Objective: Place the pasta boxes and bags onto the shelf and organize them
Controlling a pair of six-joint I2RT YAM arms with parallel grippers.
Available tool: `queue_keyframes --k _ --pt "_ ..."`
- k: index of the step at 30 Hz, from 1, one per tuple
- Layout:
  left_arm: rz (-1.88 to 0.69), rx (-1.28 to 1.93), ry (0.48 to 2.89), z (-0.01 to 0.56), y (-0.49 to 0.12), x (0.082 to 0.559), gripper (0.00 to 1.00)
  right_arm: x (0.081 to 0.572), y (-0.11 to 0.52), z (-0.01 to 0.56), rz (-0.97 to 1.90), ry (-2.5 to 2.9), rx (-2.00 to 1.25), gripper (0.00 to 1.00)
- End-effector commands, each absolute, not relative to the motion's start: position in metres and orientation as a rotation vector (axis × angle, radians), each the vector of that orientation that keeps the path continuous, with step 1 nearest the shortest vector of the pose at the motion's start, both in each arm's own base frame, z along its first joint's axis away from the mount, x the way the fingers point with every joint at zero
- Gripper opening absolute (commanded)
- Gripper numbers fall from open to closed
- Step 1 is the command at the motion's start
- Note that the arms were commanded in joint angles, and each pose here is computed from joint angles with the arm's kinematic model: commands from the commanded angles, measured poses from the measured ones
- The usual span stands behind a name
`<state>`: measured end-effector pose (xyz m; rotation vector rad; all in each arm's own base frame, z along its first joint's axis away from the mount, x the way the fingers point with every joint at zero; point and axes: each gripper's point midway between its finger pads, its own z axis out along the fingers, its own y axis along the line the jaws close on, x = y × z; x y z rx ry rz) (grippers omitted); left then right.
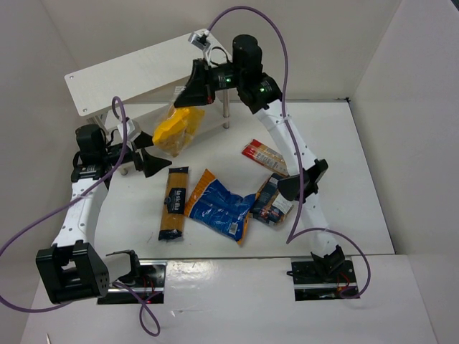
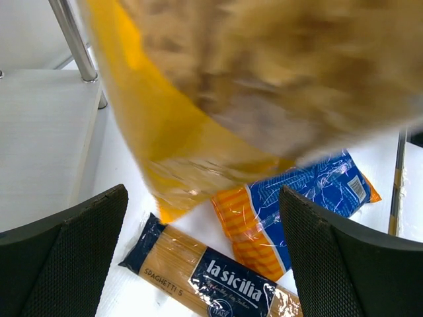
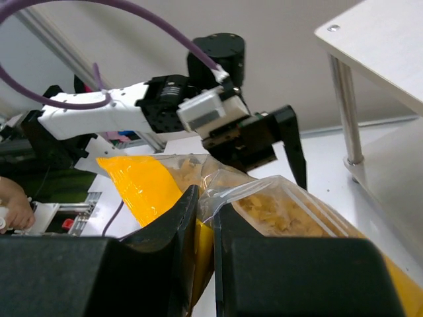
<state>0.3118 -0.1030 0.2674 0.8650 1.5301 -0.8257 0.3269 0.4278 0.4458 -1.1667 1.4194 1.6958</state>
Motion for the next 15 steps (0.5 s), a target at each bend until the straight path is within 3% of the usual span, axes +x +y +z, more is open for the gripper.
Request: queue_keyframes --k 1,15 --pt "-0.831 0.940 1.454 0.273 -0.107 0.309 1.00 0.287 0.430 0.496 1.668 1.166 -1.262 0.00" --pt "-0.842 0.781 1.511 0.285 -0.102 0.326 1.00 0.277 0.441 0.502 1.671 1.126 -1.260 0.00"
